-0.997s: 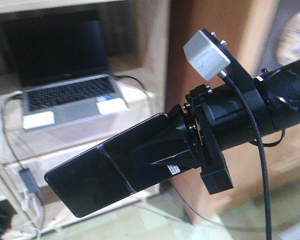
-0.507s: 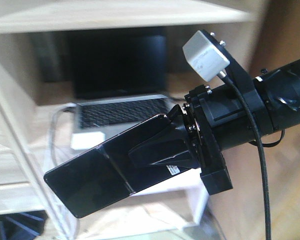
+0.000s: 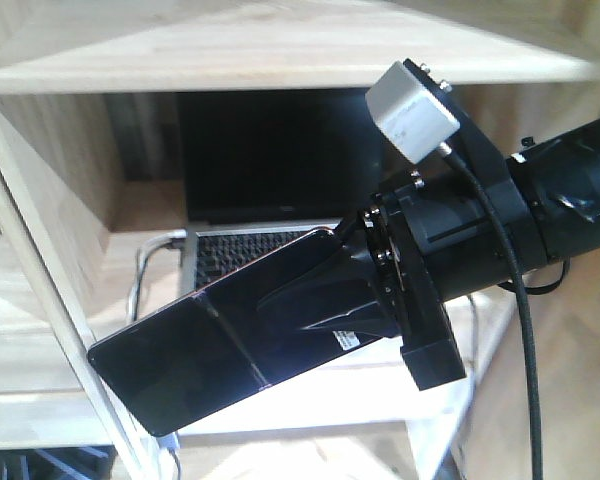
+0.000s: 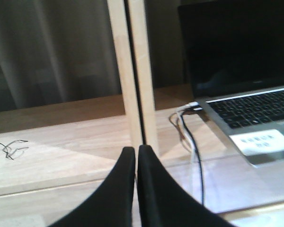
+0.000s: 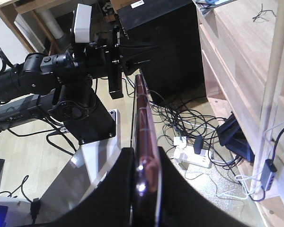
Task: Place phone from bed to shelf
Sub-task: 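Carry the phone in the right gripper toward the wooden shelf, then raise the right gripper with the phone above the laptop shelf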
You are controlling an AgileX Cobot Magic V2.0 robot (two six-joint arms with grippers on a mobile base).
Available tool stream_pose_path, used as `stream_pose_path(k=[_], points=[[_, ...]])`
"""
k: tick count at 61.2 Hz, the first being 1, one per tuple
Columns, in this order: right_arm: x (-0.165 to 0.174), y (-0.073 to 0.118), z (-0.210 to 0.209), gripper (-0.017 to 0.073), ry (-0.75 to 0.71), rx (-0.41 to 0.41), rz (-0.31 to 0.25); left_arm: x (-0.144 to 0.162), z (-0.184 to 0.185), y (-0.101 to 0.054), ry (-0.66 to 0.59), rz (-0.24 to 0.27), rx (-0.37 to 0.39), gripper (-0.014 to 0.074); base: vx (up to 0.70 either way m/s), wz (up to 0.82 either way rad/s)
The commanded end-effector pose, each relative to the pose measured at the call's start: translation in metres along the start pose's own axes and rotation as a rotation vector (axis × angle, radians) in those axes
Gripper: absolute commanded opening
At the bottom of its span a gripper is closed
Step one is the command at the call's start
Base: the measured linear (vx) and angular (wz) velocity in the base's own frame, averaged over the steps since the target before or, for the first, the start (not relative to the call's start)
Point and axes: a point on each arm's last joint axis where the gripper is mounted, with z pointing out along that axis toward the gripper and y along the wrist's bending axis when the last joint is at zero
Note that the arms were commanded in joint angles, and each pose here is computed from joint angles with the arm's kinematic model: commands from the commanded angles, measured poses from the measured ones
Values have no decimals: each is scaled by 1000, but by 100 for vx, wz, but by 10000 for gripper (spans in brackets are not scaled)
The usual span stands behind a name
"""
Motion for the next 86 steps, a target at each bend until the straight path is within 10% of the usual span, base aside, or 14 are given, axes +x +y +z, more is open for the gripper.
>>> stream_pose_path(k=[1,86], points=[[-13,19,-10,-2,-79,-75,-24,-14,-2,2,-97,-15,-13,1,12,10],[-13,19,-10,-2,-78,-76,-24,-14,-2,2,-97,-15,-13,1,6,4]])
